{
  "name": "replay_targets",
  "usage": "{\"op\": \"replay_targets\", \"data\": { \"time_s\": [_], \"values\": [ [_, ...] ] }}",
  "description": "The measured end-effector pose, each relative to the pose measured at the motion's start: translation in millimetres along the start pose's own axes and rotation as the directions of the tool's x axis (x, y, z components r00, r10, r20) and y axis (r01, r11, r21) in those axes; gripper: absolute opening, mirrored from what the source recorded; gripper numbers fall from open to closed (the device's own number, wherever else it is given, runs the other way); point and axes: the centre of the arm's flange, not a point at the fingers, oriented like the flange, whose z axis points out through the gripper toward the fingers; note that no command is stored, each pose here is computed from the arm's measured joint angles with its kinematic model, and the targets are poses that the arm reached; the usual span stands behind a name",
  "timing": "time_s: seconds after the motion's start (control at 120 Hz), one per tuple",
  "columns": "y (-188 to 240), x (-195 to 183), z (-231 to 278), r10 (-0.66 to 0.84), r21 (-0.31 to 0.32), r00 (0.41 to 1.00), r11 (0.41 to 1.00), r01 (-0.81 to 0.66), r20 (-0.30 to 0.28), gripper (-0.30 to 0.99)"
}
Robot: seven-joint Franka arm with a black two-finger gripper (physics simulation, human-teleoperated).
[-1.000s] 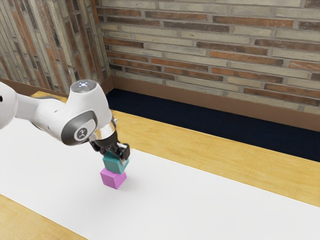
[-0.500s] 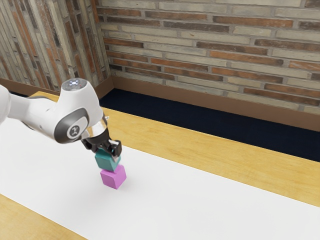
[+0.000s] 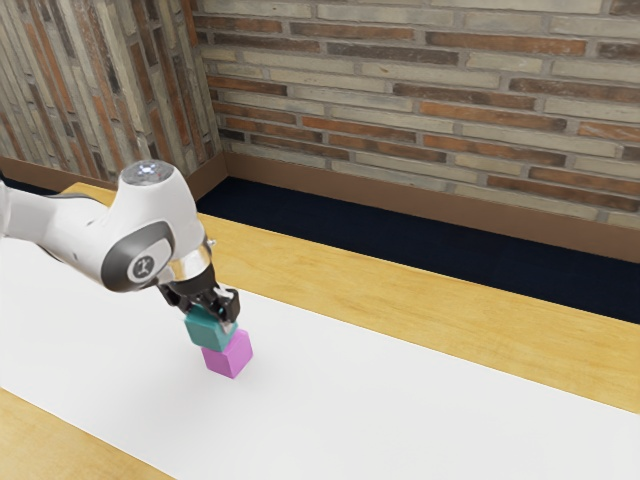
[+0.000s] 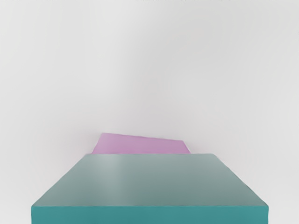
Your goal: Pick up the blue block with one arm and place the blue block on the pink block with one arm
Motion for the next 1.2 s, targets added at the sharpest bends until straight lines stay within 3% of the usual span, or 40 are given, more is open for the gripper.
{"op": "replay_targets", "data": {
  "time_s": [0.45, 1.2],
  "values": [
    [12.5, -5.8, -4.8, 0.027, -0.062, 0.999, 0.998, -0.030, -0.044, 0.40],
    [-11.9, -0.2, -25.8, 0.081, -0.057, 0.996, 0.995, -0.083, -0.033, 0.37]
  ]
}}
